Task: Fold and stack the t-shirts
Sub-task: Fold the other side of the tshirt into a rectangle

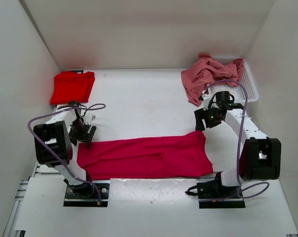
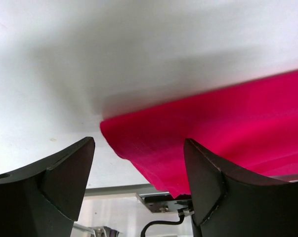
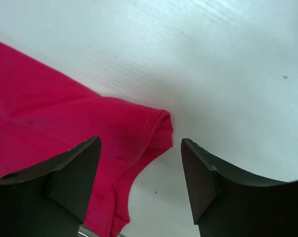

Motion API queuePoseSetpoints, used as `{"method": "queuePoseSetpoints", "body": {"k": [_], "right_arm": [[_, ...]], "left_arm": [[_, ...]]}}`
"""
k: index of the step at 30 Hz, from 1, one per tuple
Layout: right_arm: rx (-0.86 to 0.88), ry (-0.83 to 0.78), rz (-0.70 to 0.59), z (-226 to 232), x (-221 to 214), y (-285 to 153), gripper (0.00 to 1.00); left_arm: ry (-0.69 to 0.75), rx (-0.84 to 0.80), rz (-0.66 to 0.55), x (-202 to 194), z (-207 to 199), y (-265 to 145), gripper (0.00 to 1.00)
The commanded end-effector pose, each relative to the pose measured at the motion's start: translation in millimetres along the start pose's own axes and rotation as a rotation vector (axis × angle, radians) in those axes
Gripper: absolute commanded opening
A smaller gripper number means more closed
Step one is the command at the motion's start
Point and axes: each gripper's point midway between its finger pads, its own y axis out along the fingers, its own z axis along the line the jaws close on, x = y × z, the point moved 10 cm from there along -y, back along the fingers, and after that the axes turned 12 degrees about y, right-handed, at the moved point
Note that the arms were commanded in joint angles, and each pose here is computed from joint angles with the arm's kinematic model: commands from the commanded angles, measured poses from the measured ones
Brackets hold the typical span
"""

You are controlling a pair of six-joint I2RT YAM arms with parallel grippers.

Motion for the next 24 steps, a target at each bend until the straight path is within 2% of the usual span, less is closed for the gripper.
{"method": "queuePoseSetpoints", "body": {"k": [1,5,10,12,13,14,15,16,17,18,19,24], "right_arm": [[-0.064,-0.006,0.036,-5,-8,15,0.66],[-0.095,-0.007,0.064,-12,-15,30,0.68],[-0.113,0.058,0.087,-26,-15,42,0.66],[-0.111,0.033,0.109,-26,-15,48,0.60],[-0.113,0.030,0.125,-28,-17,50,0.53],[-0.105,0.018,0.143,-25,-18,55,0.42],[-0.098,0.016,0.150,-25,-17,56,0.33],[-0.098,0.002,0.134,-23,-12,57,0.18],[-0.098,0.019,0.140,-26,-10,59,0.04],[-0.109,0.020,0.119,-27,-3,58,0.00],[-0.111,0.034,0.096,-29,6,59,0.00],[-0.212,0.128,-0.012,-51,52,54,0.00]], "left_arm": [[0.016,0.010,-0.107,20,5,-14,0.84],[0.048,-0.007,-0.022,19,0,0,0.84],[-0.001,-0.019,-0.037,23,7,8,0.82],[0.023,-0.027,-0.039,29,5,10,0.67],[0.044,-0.020,-0.029,32,2,12,0.62],[0.060,-0.008,-0.021,36,0,15,0.54],[0.063,-0.010,-0.029,38,0,16,0.41],[0.071,-0.026,-0.033,42,0,16,0.36],[0.069,-0.027,-0.046,48,2,14,0.21],[0.072,-0.029,-0.042,50,3,14,0.09],[0.056,-0.024,-0.047,55,8,14,0.02],[0.017,0.034,-0.100,90,31,3,0.00]]}}
